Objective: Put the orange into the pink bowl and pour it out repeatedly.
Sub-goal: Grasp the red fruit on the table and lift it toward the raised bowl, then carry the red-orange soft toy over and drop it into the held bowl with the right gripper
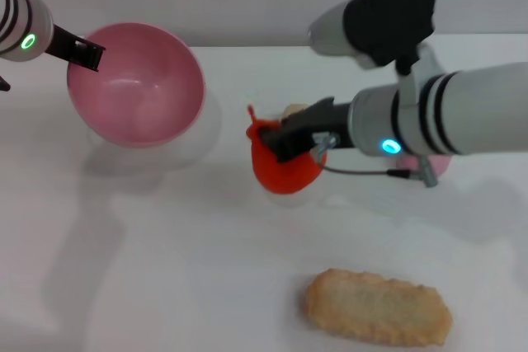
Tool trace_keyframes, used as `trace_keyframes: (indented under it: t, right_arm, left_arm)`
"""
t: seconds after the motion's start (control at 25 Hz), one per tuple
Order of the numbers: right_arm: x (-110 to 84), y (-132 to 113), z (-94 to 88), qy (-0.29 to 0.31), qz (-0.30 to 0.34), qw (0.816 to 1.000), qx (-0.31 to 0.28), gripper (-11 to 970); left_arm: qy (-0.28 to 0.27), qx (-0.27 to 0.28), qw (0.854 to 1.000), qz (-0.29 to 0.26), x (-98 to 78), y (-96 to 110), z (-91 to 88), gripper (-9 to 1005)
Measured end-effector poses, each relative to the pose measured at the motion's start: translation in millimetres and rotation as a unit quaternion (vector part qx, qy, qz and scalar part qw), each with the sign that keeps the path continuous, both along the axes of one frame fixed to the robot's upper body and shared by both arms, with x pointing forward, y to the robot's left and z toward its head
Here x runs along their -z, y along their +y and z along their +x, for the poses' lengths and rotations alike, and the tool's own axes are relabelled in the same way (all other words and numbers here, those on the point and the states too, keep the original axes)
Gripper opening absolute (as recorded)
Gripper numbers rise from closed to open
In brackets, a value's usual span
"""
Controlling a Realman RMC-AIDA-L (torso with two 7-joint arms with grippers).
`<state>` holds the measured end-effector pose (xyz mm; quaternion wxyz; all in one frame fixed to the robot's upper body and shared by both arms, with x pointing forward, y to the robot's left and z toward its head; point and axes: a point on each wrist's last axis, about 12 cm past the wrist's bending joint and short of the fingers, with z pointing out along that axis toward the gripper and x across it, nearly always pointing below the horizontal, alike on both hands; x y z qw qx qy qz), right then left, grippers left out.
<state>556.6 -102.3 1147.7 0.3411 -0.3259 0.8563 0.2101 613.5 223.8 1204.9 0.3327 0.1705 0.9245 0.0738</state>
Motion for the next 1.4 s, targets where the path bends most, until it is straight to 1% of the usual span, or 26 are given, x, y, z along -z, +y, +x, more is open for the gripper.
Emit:
trace_keyframes:
  t: [0.12,0.2,0.32,0.36,0.4,0.52,0.64,0.76,0.96,1.28,1.36,1.4]
  right_arm:
    - [-19.7,-3.7,-1.3,-0.027,0.002,1.0,0.0,63]
    - [-34.7,-5.2,-2.1,-0.051,0.002,0.999,-0.002,54]
    - [-54.5,-3.5,-3.9,-0.086,0.007,0.996,-0.007,46]
    - [-63.7,-1.0,-4.2,-0.103,0.01,0.995,-0.012,47]
    - [-63.7,-1.0,-4.2,-0.103,0.01,0.995,-0.012,47]
    - [-71.5,2.3,-2.7,-0.119,0.013,0.993,-0.016,48]
    - [-72.1,2.9,-1.3,-0.123,0.012,0.992,-0.015,47]
    - [-71.4,2.9,-0.3,-0.124,0.013,0.992,-0.014,47]
    - [-68.6,1.9,-1.0,-0.119,0.019,0.993,-0.009,46]
    - [-65.4,1.8,-2.7,-0.112,0.017,0.994,-0.009,172]
    - [-65.7,0.5,-2.8,-0.113,0.017,0.993,-0.006,253]
    - [-66.5,-3.6,-0.9,-0.111,0.02,0.994,0.007,293]
  left_arm:
    - [0.002,0.002,1.0,-0.001,0.9,-1.2,-0.4,45]
    - [0.005,0.011,1.0,0.0,2.8,-6.2,-1.7,45]
    - [0.012,0.033,0.999,0.002,6.6,-17.8,-4.6,45]
    - [0.016,0.049,0.999,-0.003,7.7,-26.8,-6.4,45]
    - [0.016,0.049,0.999,-0.003,7.7,-26.8,-6.4,45]
    - [0.02,0.08,0.996,-0.018,7.8,-43.5,-9.8,45]
    - [0.019,0.106,0.994,-0.019,7.1,-58.4,-12.0,45]
    - [0.02,0.122,0.992,-0.02,6.6,-68.3,-13.9,45]
    - [0.018,0.131,0.991,-0.021,4.5,-73.8,-14.0,45]
    - [0.015,0.132,0.991,-0.022,3.1,-73.6,-13.3,45]
    - [0.014,0.132,0.991,-0.022,3.1,-73.7,-13.3,45]
    - [0.014,0.133,0.991,-0.022,3.1,-74.0,-13.4,45]
